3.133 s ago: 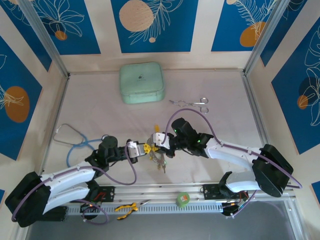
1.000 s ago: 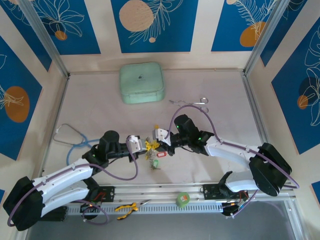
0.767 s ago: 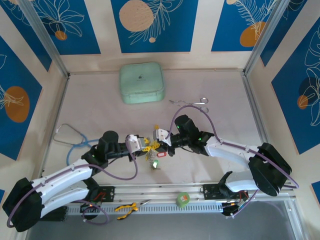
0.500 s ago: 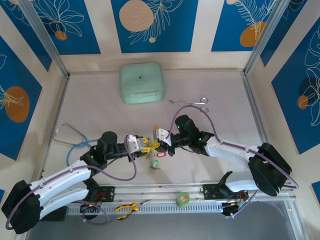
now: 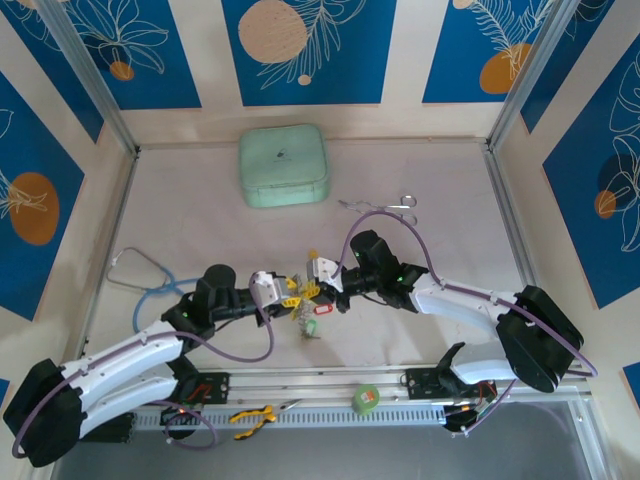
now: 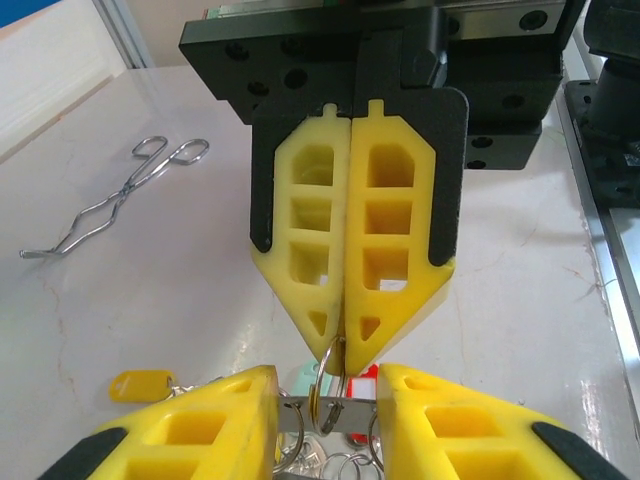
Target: Put the keys on the keyring
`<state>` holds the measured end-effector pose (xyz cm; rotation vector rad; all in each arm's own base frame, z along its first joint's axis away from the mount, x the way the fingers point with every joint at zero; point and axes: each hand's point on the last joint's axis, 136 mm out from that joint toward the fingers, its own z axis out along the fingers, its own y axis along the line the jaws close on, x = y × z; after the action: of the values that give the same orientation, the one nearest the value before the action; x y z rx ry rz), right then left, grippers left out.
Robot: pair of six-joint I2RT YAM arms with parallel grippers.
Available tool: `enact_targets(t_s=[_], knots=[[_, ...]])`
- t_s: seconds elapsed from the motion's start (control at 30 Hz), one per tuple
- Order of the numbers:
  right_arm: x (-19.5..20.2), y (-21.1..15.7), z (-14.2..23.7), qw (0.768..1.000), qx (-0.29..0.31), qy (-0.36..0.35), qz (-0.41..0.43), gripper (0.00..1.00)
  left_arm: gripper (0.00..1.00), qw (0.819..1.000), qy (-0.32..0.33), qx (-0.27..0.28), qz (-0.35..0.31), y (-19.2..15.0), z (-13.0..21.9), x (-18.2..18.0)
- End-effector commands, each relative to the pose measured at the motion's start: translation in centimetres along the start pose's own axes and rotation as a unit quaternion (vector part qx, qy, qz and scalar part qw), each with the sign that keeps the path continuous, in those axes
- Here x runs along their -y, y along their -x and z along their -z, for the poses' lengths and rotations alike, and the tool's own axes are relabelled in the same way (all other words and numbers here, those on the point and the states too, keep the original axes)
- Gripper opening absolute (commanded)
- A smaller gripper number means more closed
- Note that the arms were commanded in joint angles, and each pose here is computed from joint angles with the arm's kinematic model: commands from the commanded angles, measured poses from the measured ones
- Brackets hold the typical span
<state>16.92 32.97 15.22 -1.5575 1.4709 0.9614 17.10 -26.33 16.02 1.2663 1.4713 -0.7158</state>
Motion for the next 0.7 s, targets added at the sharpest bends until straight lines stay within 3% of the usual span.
enact_targets(t_s=[0.0, 0.13, 0.33, 0.53, 0.6, 0.67], knots=[[-0.6, 0.8, 0.2, 1.0, 0.015, 0.013, 0.01, 0.0, 0.3, 1.0, -0.006, -0.002, -0.003, 0.0, -0.4, 0.2], [-0.7, 0.9, 0.2, 1.0, 0.016, 0.013, 0.011, 0.0, 0.21, 1.0, -0.01, -0.005, -0.002, -0.2, -0.6, 0.2], [-0.7, 0.9, 0.2, 1.0, 0.016, 0.014, 0.011, 0.0, 0.0, 1.0, -0.015, -0.008, -0.001, -0.4, -0.6, 0.4], [-0.2, 0.6, 0.6, 1.0, 0.009, -0.005, 0.011, 0.02, 0.0, 1.0, -0.001, -0.004, -0.017, -0.1, -0.4, 0.0], [0.6, 0.3, 1.2, 1.0, 0.007, -0.027, 0.005, 0.24, 0.0, 1.0, 0.005, -0.003, -0.026, 0.0, -0.3, -0.2], [1.8, 0.6, 2.4, 0.998, 0.022, -0.06, -0.005, 0.32, 0.0, 0.999, 0.01, -0.002, -0.034, 0.2, -0.1, -0.3]])
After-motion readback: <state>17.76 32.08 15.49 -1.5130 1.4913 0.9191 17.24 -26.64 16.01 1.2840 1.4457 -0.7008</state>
